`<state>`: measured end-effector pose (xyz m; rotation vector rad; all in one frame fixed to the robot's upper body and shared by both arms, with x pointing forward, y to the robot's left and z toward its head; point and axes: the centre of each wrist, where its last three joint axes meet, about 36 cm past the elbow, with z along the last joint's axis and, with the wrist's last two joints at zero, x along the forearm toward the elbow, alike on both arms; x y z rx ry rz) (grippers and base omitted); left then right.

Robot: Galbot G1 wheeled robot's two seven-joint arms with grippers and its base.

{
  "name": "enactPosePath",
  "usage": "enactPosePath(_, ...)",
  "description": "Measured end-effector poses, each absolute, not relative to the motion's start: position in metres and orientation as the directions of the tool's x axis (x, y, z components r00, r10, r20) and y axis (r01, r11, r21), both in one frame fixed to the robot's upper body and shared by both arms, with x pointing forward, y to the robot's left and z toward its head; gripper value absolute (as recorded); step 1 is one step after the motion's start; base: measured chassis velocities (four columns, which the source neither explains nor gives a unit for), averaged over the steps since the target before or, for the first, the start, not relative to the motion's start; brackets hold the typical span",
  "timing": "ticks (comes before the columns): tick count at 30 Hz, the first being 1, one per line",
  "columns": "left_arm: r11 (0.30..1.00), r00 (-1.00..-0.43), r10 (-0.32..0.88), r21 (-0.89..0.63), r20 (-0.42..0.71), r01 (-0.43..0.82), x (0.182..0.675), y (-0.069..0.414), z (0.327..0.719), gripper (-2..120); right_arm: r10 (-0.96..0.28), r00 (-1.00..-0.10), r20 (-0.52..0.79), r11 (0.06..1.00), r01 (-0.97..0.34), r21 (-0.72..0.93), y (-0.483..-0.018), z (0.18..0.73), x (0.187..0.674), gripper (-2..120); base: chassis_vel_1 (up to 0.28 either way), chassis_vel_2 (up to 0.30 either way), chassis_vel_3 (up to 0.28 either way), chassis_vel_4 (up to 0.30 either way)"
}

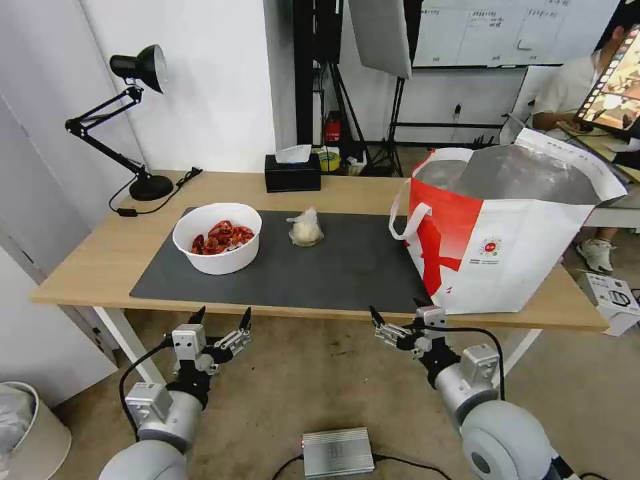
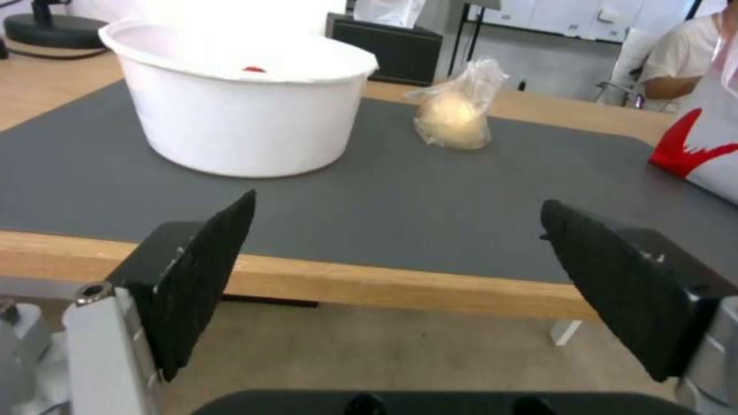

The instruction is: Pick up the trash from the table and place it into the takeout bag.

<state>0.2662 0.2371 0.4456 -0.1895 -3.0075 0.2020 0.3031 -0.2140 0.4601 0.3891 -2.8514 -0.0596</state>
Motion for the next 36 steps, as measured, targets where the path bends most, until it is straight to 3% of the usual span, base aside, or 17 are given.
enactPosePath(14, 0.983, -0.982, 0.138, -0.137, 0.126, 0.12, 0.271, 0.237, 0.438, 100, -0.235, -0.935, 0.265, 0.972, -0.225, 0.067, -0.212, 0.455, 0.308, 100, 0.0, 0.0, 0.0, 0.0)
enactPosePath(21, 0.983, -0.981, 0.14, -0.142, 0.133, 0.121, 0.272, 0.235, 0.434, 100, -0.279, -0.931, 0.236, 0.96, -0.27, 0.069, -0.21, 0.456, 0.321, 100, 0.0, 0.0, 0.0, 0.0)
enactPosePath(30, 0.983, -0.98, 0.141, -0.138, 0.142, 0.121, 0.273, 0.233, 0.43, 100, -0.437, -0.896, 0.075, 0.899, -0.433, 0.064, -0.197, 0.459, 0.406, 100, 0.0, 0.0, 0.0, 0.0)
enactPosePath(36, 0.986, -0.982, 0.121, -0.13, 0.148, 0.102, 0.273, 0.237, 0.429, 100, -0.459, -0.885, 0.078, 0.888, -0.456, 0.056, -0.174, 0.469, 0.443, 100, 0.0, 0.0, 0.0, 0.0)
